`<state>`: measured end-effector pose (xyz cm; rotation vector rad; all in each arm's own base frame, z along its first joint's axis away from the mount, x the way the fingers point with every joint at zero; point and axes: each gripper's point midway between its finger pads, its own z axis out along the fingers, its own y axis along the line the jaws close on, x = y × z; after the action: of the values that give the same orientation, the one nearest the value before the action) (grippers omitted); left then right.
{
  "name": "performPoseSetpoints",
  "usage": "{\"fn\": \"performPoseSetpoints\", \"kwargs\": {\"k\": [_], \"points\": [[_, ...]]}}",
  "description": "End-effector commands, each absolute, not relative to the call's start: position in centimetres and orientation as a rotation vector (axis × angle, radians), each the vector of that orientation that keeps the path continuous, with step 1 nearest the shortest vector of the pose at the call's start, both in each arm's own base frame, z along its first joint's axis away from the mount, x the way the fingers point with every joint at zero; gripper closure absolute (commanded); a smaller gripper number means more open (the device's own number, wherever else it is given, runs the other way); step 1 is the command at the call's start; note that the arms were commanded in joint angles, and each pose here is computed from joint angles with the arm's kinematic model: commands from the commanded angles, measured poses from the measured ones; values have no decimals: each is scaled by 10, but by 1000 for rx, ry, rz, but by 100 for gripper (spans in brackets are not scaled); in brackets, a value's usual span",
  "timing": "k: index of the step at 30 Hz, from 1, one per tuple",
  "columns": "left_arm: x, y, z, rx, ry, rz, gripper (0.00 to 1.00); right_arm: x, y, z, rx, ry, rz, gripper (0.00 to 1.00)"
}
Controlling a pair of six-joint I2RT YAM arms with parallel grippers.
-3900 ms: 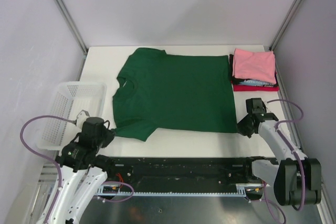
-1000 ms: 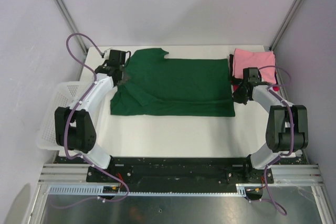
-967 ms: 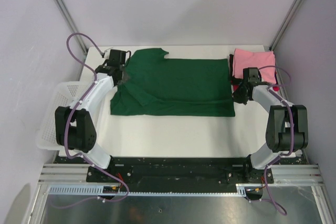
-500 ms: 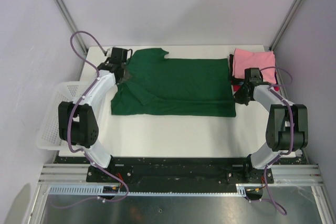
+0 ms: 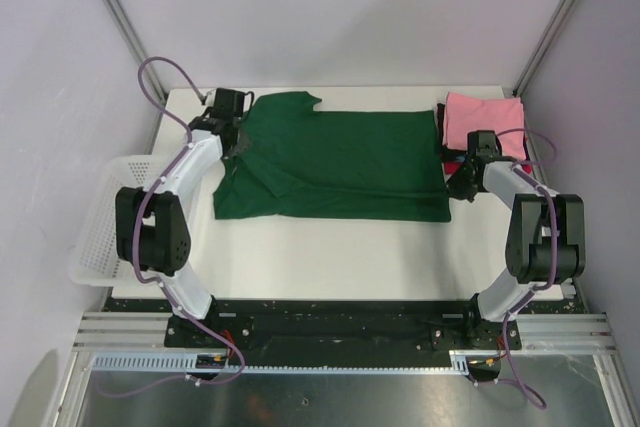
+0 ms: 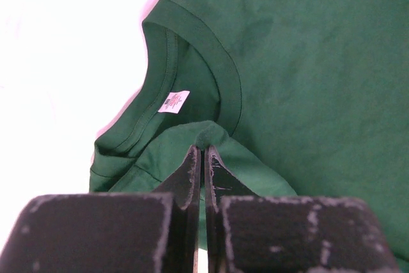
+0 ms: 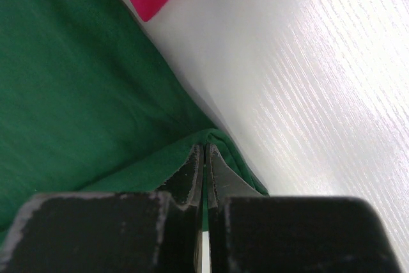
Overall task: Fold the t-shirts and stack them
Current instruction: Fold the flattened tshirt in 1/3 of the way
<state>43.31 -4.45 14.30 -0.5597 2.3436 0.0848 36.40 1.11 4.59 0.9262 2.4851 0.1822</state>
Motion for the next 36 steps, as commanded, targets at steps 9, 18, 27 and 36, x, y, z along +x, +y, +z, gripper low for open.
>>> {"fn": "performPoseSetpoints", "kwargs": {"k": [9, 18, 27, 36], "points": [[453, -31, 148, -568, 2298, 149, 100, 401, 18, 58, 832, 2436, 247, 93], [462, -27, 146, -547, 2311, 144, 57, 414, 23, 88, 733, 2419, 254, 48], [409, -51, 145, -603, 2340, -35, 44, 373, 66, 93, 649, 2490, 268, 71], [342, -32, 80, -794, 2394, 66, 81, 335, 98, 57, 597, 2592, 342, 83]]}}
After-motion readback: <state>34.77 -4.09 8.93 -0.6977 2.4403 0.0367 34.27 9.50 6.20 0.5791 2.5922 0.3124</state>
